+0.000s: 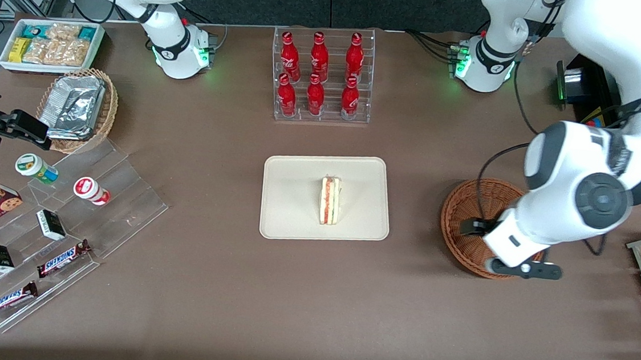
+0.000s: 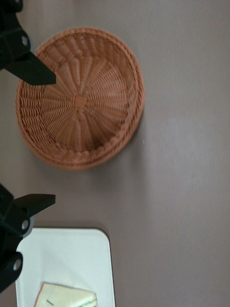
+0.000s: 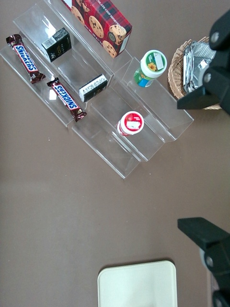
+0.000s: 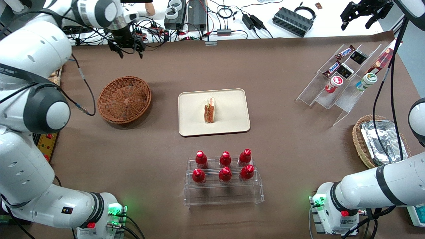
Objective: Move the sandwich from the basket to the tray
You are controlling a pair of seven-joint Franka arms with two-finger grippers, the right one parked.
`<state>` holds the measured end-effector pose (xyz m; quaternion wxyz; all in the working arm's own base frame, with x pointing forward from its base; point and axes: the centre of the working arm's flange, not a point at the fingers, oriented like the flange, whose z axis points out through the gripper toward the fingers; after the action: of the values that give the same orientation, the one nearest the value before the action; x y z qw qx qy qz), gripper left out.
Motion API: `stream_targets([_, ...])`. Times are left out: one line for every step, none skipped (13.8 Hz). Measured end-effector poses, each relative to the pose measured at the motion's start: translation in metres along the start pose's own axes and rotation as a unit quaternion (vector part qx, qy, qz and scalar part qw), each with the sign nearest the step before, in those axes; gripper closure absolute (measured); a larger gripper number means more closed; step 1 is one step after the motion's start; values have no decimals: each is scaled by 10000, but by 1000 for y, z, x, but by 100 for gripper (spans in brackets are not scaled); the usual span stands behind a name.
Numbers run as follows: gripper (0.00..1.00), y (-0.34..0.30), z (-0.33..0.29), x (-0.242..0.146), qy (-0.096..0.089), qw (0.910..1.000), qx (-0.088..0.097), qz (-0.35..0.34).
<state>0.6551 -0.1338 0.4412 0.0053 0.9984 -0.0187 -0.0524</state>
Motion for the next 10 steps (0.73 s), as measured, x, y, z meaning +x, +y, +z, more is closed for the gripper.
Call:
stream_targets([0,-14,-4,-2,8,10000,-13,-60])
stream_targets([0,-25,-8,-5,19,9999,-25,-112])
stream_targets([0,-33,-12,-10,28,9999,-34,-156])
stream_targets([0,-39,-17,-17,34,9998,-42,-199])
stream_targets([0,-48,-24,-25,53,9996,-56,-261])
stream_targets([0,-60,-33,-35,87,9994,-73,-318])
stream_targets([0,-72,-44,-47,117,9992,-91,-370])
stream_targets([0,-81,-53,-60,124,9990,-105,-410])
stream_targets([0,-88,-62,-74,103,9990,-121,-414])
stream_targets([0,-90,-71,-86,60,9992,-133,-381])
